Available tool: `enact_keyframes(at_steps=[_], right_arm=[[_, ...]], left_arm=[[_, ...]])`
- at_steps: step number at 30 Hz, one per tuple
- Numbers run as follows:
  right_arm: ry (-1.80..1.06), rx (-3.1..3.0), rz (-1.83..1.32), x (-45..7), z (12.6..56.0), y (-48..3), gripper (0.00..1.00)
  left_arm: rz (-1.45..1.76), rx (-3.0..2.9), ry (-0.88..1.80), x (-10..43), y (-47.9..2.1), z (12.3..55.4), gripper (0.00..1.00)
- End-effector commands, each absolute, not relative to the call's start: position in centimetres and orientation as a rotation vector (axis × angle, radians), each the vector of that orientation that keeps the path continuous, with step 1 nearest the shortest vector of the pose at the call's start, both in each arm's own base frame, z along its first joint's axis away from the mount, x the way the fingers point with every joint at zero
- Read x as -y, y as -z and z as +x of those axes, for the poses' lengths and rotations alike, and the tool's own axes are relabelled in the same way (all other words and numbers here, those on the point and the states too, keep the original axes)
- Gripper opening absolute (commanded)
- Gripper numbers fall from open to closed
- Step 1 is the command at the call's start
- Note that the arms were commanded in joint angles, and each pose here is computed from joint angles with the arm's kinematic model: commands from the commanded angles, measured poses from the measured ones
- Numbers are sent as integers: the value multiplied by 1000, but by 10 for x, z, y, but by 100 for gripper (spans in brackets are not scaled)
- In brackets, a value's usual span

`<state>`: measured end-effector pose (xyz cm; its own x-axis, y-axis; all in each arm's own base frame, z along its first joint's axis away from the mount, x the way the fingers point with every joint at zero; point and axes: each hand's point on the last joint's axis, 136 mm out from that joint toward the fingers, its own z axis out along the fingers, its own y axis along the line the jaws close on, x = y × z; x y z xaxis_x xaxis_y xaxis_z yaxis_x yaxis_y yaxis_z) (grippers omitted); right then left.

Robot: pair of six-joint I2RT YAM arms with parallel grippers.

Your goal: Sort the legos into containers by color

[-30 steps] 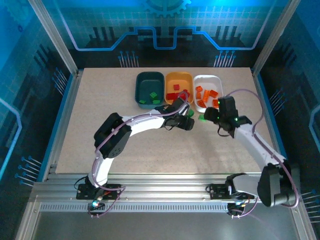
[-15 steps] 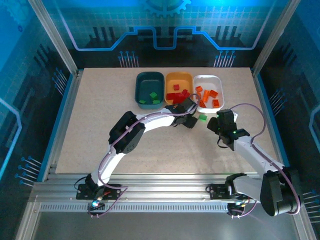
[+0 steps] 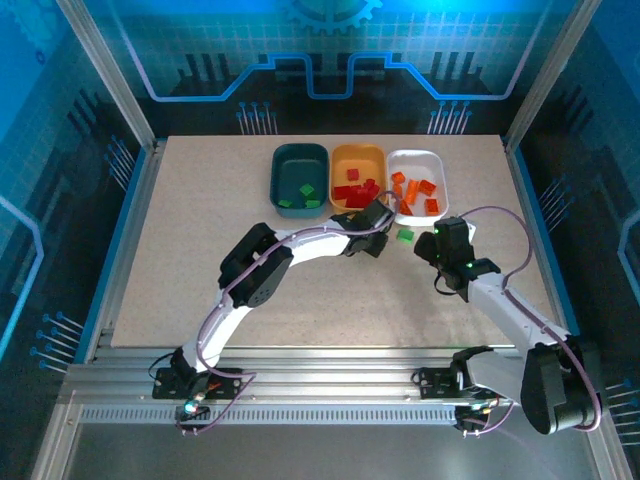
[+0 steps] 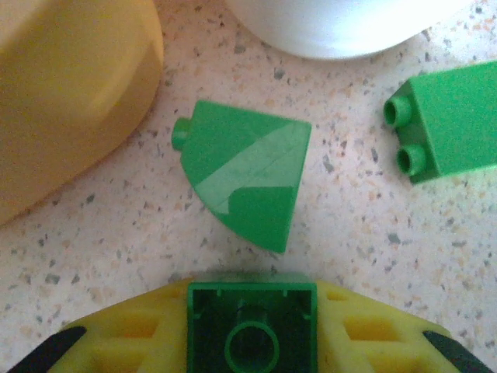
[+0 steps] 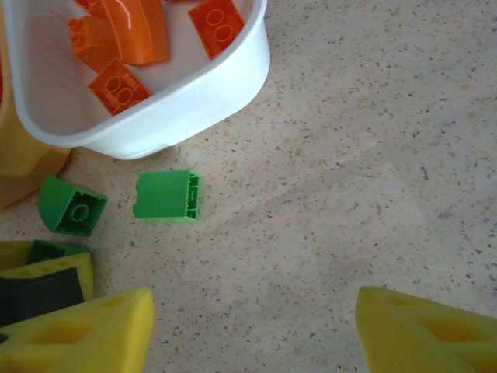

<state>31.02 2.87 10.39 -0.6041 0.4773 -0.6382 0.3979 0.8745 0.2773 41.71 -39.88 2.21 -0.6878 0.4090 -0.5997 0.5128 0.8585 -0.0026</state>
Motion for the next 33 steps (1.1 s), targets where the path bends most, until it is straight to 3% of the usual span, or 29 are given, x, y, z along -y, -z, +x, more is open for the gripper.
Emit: enact_keyframes(at_steps=[1,9,16,24,33], right_arm=[[-184,-2273,597,-37,311,-108,70],[-191,-2271,579,-38,312,-111,69],[-209,-2288,578,-42,314,-105,69],[-226,-2306,568,-46,317,-101,69],[-261,-2331,560,-53,320,-95,69]], left_arm=[[676,-2407,256,396,-41,399,27],[604,-2374,375,377,-84,354,22],[513,-2302,445,342,-154,337,23],[293,-2338,499,287,-192,372,23],[-77,-2462,582,214,-183,448,24]])
